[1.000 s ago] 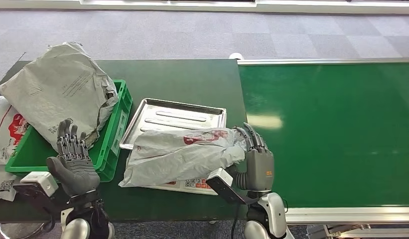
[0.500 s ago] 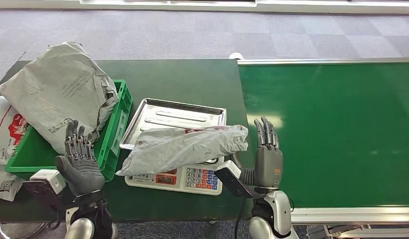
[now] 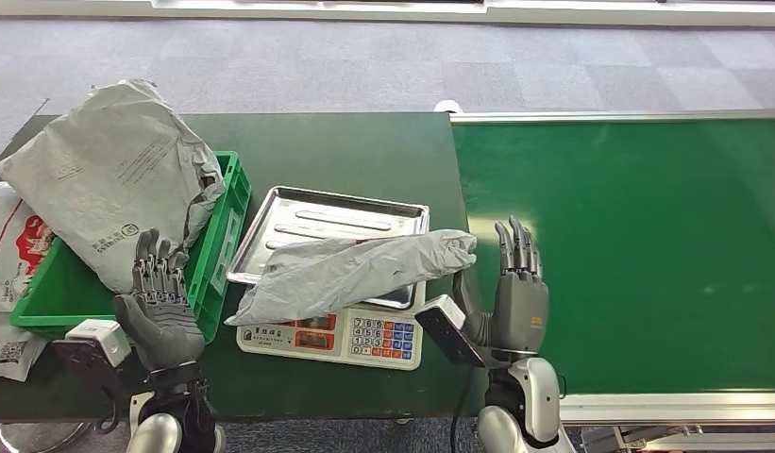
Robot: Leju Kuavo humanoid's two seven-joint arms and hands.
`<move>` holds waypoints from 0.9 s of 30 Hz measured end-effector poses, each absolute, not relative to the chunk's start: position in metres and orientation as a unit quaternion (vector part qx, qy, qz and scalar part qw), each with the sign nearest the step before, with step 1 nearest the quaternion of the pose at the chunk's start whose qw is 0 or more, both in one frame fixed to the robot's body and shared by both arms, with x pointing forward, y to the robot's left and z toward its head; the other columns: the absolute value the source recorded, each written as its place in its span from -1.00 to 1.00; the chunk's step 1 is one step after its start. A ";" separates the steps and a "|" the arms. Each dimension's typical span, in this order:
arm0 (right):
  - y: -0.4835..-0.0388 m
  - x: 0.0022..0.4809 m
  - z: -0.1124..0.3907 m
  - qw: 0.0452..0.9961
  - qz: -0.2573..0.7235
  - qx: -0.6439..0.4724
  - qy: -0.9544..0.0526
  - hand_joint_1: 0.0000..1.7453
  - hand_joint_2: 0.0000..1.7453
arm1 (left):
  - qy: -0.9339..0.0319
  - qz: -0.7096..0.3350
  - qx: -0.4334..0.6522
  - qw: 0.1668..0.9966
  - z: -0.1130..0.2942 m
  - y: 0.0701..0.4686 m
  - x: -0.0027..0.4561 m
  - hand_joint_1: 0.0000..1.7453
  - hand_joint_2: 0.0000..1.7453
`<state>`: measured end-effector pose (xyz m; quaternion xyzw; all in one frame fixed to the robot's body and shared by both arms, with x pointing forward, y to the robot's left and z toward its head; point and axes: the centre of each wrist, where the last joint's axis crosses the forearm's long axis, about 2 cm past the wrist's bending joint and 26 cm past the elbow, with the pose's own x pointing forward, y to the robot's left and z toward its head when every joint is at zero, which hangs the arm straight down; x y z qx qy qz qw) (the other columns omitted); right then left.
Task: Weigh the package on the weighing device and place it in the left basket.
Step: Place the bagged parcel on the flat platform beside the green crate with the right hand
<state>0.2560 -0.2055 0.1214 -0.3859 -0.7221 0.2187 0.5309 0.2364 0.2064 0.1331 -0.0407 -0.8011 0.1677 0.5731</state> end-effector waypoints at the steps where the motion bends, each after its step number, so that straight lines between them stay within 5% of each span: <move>1: -0.210 0.259 0.124 0.535 0.214 -0.393 -0.717 -1.00 -1.00 | -0.801 0.167 -0.042 0.574 0.133 0.206 0.236 -1.00 -1.00; 17: -0.335 0.435 0.302 0.393 0.229 -0.589 -0.668 -1.00 -1.00 | -0.796 0.159 -0.060 0.581 0.123 0.203 0.241 -1.00 -1.00; 27: -0.343 0.468 0.347 0.378 0.242 -0.590 -0.671 -1.00 -1.00 | -0.796 0.157 -0.053 0.582 0.118 0.205 0.242 -1.00 -1.00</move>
